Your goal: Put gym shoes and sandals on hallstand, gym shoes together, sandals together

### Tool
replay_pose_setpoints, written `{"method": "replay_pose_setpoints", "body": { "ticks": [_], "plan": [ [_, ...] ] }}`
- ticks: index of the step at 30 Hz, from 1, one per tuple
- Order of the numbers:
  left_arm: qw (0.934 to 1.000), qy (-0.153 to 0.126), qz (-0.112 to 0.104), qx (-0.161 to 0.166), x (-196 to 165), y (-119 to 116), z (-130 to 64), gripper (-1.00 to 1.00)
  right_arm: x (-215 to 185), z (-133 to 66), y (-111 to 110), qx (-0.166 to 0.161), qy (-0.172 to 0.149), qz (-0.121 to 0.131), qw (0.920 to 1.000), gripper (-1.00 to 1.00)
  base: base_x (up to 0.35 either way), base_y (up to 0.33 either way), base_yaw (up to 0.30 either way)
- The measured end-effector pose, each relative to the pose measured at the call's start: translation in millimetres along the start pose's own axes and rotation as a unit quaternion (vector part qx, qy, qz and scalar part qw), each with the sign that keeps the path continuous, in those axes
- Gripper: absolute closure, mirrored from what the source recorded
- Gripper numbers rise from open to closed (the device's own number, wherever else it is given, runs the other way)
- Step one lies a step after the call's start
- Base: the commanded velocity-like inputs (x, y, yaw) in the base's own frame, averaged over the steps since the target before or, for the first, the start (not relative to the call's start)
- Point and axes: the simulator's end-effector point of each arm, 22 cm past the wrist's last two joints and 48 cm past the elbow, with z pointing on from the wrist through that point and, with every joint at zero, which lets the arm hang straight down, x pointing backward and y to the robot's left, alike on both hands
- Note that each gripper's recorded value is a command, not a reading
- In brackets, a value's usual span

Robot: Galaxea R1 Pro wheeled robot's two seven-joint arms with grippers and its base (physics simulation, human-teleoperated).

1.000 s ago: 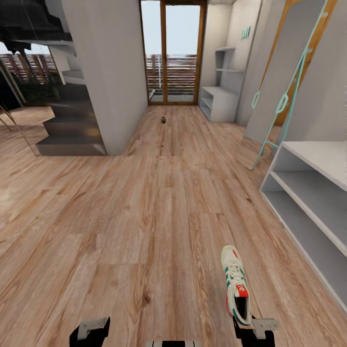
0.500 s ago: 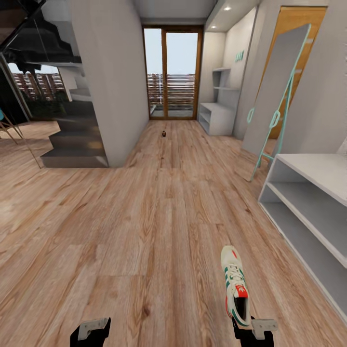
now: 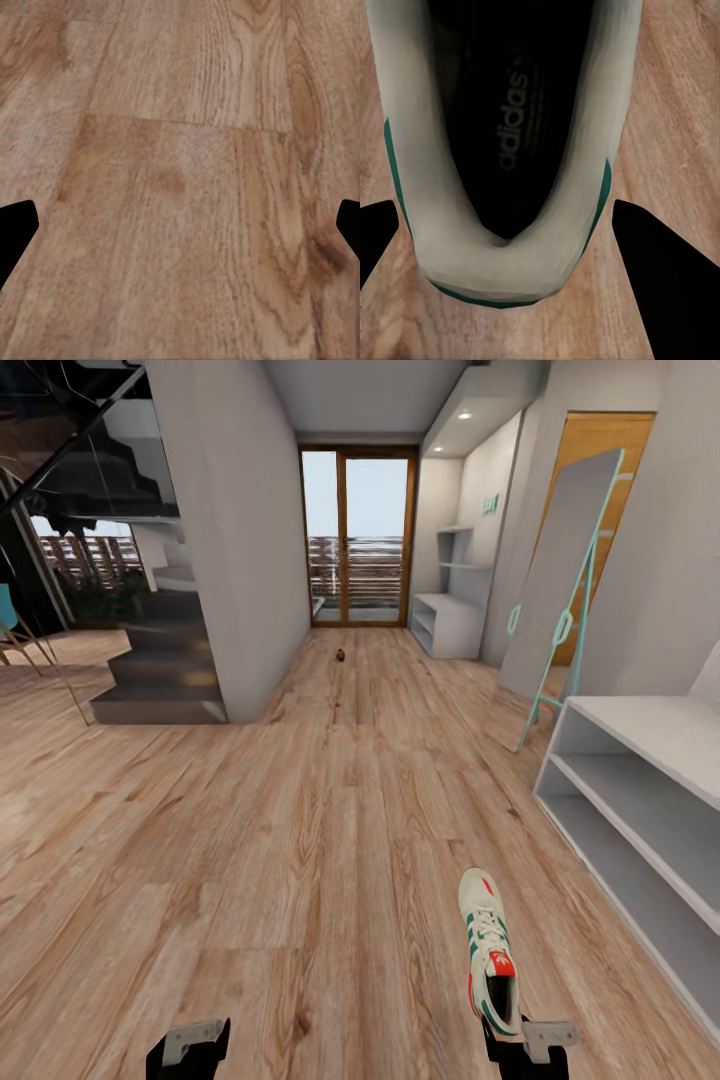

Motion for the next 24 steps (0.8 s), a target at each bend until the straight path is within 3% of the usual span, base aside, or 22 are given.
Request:
{"method": "replay_pose_setpoints", "body": {
  "ticks": [9,24],
  "plan": [
    [1.0,0.0,0.001,0.001,-19,-2,-7.7,-1.0,-19,-6.5,0,-0.003,0.002,-0.002,1.0,1.0,0.0,0.0,0.025],
    [1.0,-0.004,0.001,0.002,-55,-4,-20.9,-1.0,-56,-17.2,-3,-0.002,-0.004,-0.001,1.0,1.0,0.0,0.0,0.235]
  ]
}}
